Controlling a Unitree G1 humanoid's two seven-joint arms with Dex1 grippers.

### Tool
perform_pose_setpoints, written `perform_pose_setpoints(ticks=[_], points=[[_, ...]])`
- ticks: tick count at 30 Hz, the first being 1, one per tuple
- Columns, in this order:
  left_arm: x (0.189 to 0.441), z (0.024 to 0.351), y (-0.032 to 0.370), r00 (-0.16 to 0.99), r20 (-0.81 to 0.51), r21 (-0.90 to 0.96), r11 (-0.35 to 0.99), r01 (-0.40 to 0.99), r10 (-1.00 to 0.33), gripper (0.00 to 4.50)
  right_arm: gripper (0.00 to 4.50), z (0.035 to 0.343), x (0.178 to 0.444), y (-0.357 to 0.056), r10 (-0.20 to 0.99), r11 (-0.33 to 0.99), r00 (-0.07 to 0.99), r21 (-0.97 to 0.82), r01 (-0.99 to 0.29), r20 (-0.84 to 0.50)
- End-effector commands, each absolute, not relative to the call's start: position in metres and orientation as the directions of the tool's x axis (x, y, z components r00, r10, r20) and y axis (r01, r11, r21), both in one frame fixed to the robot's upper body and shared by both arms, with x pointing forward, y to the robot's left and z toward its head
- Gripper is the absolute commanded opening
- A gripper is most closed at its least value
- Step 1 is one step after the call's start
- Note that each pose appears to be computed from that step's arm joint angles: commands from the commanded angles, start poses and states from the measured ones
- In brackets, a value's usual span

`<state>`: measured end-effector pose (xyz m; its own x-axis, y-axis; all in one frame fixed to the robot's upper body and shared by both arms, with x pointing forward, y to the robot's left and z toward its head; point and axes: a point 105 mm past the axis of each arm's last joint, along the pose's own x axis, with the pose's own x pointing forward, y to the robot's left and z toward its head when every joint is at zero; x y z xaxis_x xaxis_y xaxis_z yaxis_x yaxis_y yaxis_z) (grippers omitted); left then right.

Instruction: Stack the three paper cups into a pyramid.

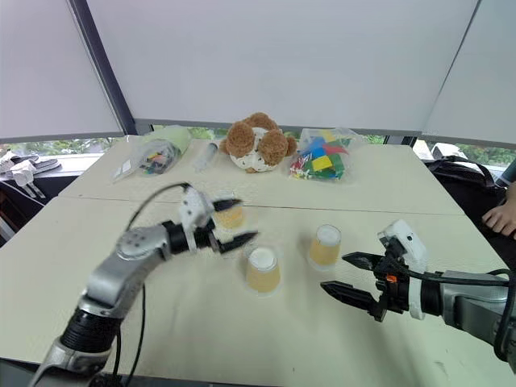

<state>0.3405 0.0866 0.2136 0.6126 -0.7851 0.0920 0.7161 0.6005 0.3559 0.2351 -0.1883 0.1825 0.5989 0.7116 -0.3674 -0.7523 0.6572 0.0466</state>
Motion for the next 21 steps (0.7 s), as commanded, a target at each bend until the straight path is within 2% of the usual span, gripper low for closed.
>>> perform_pose_setpoints(ticks=[1,6,13,21], points=[[0.368,0.227,0.111,0.768,0.178,0.386,0.762,0.52,-0.615,4.46,4.5,0.188,0.242,-0.182,0.733,0.631,0.589,0.016,-0.776,-0.341],[0.4,0.222,0.119,0.846,0.222,0.275,0.863,0.423,-0.485,4.46,4.5,0.187,0.249,-0.178,0.745,0.618,0.579,0.014,-0.786,-0.332],[0.414,0.201,0.11,0.835,0.178,0.289,0.839,0.461,-0.521,4.46,4.5,0.185,0.251,-0.177,0.747,0.613,0.577,0.006,-0.79,-0.33],[0.423,0.179,0.094,0.818,0.107,0.213,0.817,0.537,-0.565,4.46,4.5,0.187,0.249,-0.174,0.75,0.611,0.578,0.001,-0.792,-0.32]])
